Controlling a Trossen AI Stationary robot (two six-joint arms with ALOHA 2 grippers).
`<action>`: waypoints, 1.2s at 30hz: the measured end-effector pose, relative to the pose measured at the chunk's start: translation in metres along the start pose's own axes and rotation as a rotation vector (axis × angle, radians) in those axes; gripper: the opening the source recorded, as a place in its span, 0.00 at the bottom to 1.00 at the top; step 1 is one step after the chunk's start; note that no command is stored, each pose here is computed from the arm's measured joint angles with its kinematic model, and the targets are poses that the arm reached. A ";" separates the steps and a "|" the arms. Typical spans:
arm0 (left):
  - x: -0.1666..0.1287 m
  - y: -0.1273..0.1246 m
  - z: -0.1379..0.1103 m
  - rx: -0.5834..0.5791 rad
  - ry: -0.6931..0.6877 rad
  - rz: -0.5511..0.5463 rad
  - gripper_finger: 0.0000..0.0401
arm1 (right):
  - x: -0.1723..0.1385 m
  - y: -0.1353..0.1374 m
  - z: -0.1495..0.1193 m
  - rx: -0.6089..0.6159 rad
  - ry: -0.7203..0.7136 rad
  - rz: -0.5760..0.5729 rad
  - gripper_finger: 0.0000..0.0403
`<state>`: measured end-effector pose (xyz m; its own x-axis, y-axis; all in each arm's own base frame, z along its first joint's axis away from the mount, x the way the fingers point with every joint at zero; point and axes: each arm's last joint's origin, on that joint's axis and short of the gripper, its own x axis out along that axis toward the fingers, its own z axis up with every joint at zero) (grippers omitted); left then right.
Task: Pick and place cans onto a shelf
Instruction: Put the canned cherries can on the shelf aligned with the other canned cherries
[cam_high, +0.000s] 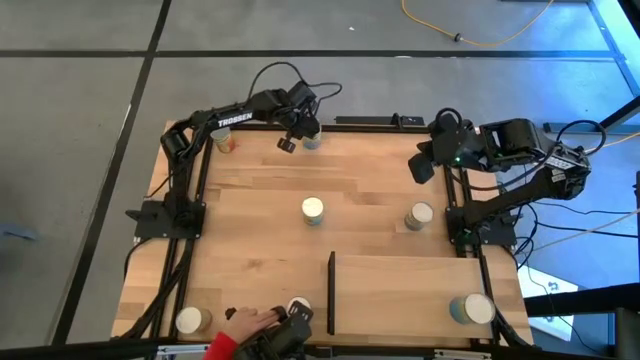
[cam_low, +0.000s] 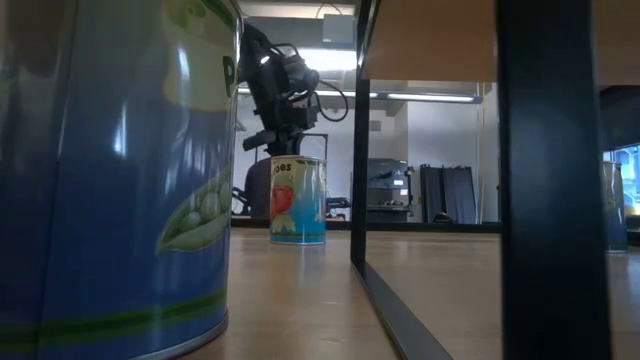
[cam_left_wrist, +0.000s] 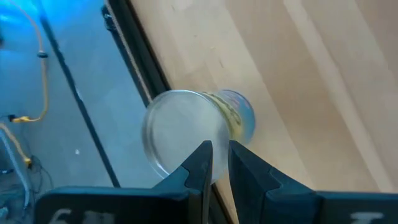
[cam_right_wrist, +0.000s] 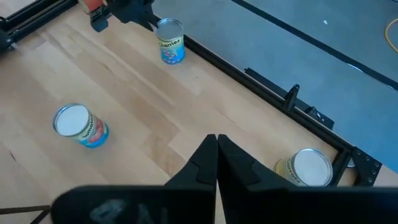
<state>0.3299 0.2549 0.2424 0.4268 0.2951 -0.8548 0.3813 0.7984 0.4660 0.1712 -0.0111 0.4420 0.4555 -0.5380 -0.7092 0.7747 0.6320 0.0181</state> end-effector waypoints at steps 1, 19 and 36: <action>0.000 0.000 0.000 0.000 -0.001 0.003 0.11 | 0.000 0.000 0.000 0.000 0.000 0.000 0.01; 0.008 -0.006 -0.004 -0.023 -0.011 -0.026 0.11 | 0.000 0.000 0.000 0.000 0.000 0.000 0.01; 0.024 -0.004 -0.008 -0.049 -0.015 -0.025 0.11 | 0.000 0.000 0.000 0.030 0.000 0.000 0.02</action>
<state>0.3319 0.2636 0.2182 0.4296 0.2670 -0.8626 0.3519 0.8302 0.4323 0.1710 -0.0111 0.4421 0.4556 -0.5382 -0.7091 0.7873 0.6153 0.0389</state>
